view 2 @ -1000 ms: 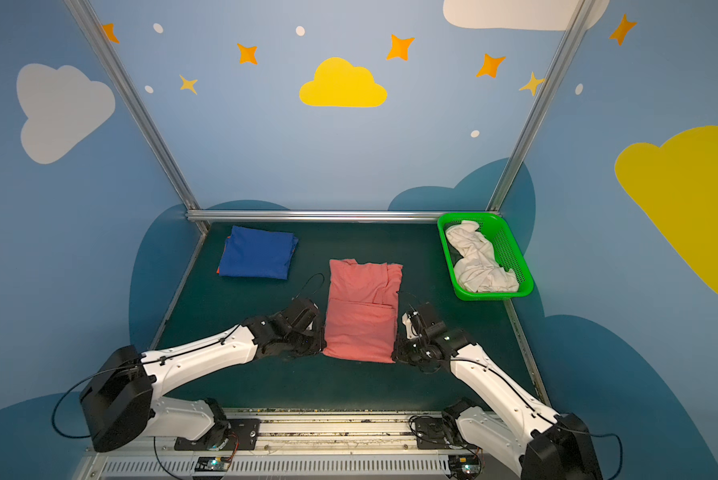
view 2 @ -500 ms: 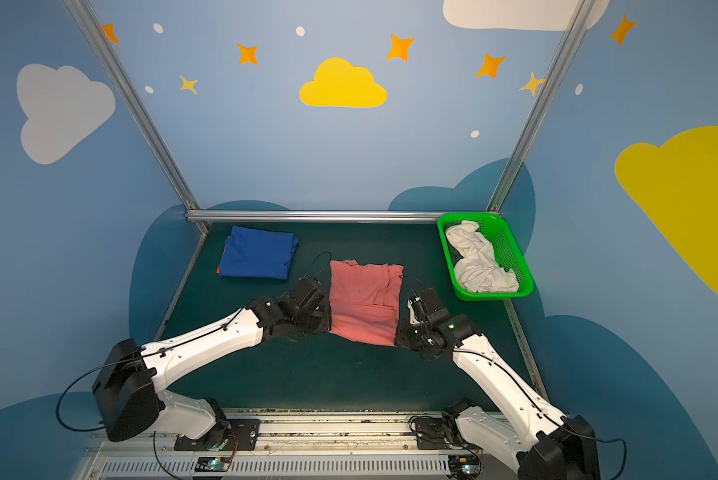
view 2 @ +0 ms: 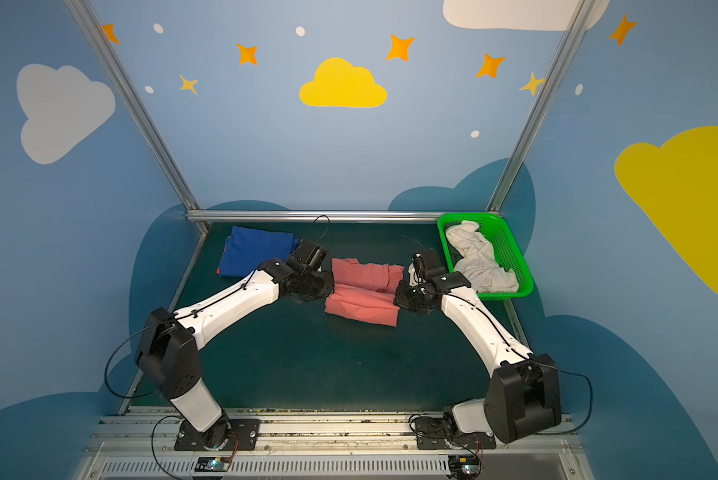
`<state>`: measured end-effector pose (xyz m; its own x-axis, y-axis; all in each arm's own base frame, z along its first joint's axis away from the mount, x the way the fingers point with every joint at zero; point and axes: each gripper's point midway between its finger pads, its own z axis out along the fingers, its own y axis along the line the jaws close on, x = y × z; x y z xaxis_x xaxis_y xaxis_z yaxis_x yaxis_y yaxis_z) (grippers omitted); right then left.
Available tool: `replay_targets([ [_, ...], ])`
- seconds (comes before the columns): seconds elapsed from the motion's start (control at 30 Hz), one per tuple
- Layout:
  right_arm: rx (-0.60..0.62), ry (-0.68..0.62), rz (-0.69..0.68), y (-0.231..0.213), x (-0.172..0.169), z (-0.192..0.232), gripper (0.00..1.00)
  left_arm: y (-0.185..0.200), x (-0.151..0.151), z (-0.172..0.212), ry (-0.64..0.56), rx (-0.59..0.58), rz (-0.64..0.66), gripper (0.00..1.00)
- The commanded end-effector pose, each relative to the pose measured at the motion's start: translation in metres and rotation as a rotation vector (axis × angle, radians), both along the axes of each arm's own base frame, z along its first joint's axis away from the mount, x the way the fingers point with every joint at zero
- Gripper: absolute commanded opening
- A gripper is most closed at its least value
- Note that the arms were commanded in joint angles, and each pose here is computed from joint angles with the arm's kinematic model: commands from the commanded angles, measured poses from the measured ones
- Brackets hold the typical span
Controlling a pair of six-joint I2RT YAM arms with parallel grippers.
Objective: Fold and stack the t-shirts
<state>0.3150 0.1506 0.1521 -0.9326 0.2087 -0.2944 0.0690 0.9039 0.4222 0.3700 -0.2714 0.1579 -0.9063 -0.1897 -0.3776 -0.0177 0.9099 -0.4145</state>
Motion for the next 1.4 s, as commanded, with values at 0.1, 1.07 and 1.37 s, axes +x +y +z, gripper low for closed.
replay_targets([
  [0.1, -0.005, -0.029, -0.002, -0.005, 0.039, 0.012, 0.00, -0.002, 0.036, 0.002, 0.023, 0.007, -0.078, 0.05],
  [1.07, 0.041, 0.009, 0.025, -0.005, 0.141, -0.003, 0.55, -0.011, 0.165, 0.027, -0.079, -0.174, -0.054, 0.67],
  [1.37, 0.170, 0.043, 0.140, 0.039, 0.116, -0.026, 0.00, -0.052, 0.113, -0.024, 0.051, -0.231, -0.151, 0.10],
])
